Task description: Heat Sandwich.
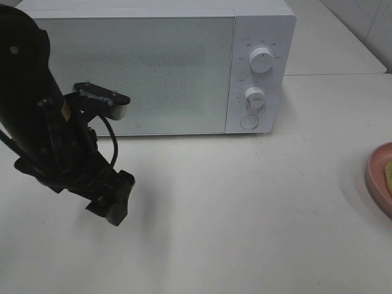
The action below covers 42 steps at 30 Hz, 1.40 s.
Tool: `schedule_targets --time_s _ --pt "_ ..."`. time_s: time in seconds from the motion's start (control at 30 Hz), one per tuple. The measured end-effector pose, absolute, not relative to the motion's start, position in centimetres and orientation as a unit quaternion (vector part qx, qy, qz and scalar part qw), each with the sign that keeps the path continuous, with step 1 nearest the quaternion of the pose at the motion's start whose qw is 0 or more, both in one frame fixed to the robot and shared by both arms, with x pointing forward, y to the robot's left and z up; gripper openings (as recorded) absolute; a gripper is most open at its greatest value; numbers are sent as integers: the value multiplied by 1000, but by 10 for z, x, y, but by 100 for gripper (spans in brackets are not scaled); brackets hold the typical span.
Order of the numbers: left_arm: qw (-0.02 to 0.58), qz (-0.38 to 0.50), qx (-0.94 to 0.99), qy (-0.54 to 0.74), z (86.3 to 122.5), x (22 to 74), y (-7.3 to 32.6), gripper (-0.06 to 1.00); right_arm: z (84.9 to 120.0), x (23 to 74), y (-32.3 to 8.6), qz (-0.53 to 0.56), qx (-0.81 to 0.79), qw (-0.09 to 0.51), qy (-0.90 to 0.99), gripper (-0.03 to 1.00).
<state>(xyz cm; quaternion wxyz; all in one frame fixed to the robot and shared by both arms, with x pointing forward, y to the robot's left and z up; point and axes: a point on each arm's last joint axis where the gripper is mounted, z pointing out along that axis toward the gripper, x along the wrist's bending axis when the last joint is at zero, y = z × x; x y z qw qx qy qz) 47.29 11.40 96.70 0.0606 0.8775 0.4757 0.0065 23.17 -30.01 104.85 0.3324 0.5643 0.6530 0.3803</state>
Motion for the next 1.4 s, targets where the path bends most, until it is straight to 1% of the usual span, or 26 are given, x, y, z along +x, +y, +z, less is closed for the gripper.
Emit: schedule_targets --time_s 0.07,0.17,0.27,0.3,0.4,0.47,0.5,0.57,0.6,0.63,0.73,0.77,0.8,0.9,0.97,1.07,1.17,1.23,1.37,1.4 --pt "44 -15 869 493 967 476 125 99 1049 232 -300 382 564 330 653 74" --pt "37 -32 861 506 967 479 134 99 1049 232 -300 382 564 330 653 74" --pt "25 -67 843 533 967 486 156 99 1049 232 -300 382 564 330 653 74" --pt "25 -67 843 533 967 486 156 99 1049 232 -300 382 564 330 653 74" --pt "19 -85 821 564 971 493 180 99 1049 232 -300 382 564 330 653 74" --pt "21 -85 816 571 973 494 185 99 1049 232 -300 382 564 330 653 74" --pt "31 -80 803 589 982 496 199 99 1049 232 -300 382 564 330 653 74" --pt "41 -75 790 607 991 496 212 99 1049 232 -300 380 564 332 653 74" --pt "41 -75 790 607 991 496 212 99 1049 232 -300 380 564 332 653 74" --pt "51 -68 778 622 1001 495 224 99 1049 232 -300 382 564 330 653 74" --pt "64 -59 756 648 1017 490 244 99 1049 232 -300 382 564 330 653 74" --pt "64 -59 756 648 1017 490 244 99 1049 232 -300 382 564 330 653 74" --pt "67 -53 740 667 1025 486 257 99 1049 232 -300 382 564 330 653 74" --pt "77 -27 710 699 1042 477 278 99 1049 232 -300 380 564 332 653 74" --pt "81 -17 704 705 1047 474 283 99 1049 232 -300 382 564 330 653 74" --pt "100 28 689 717 1068 459 292 99 1049 232 -300 382 564 330 653 74" --pt "109 46 688 716 1076 450 293 99 1049 232 -300 380 564 332 653 74" --pt "117 66 686 715 1081 431 295 99 1049 232 -300 380 564 332 653 74" --pt "115 78 688 713 1079 413 297 99 1049 232 -300 382 564 330 653 74" --pt "114 80 688 712 1073 400 297 99 1049 232 -300 382 564 330 653 74"
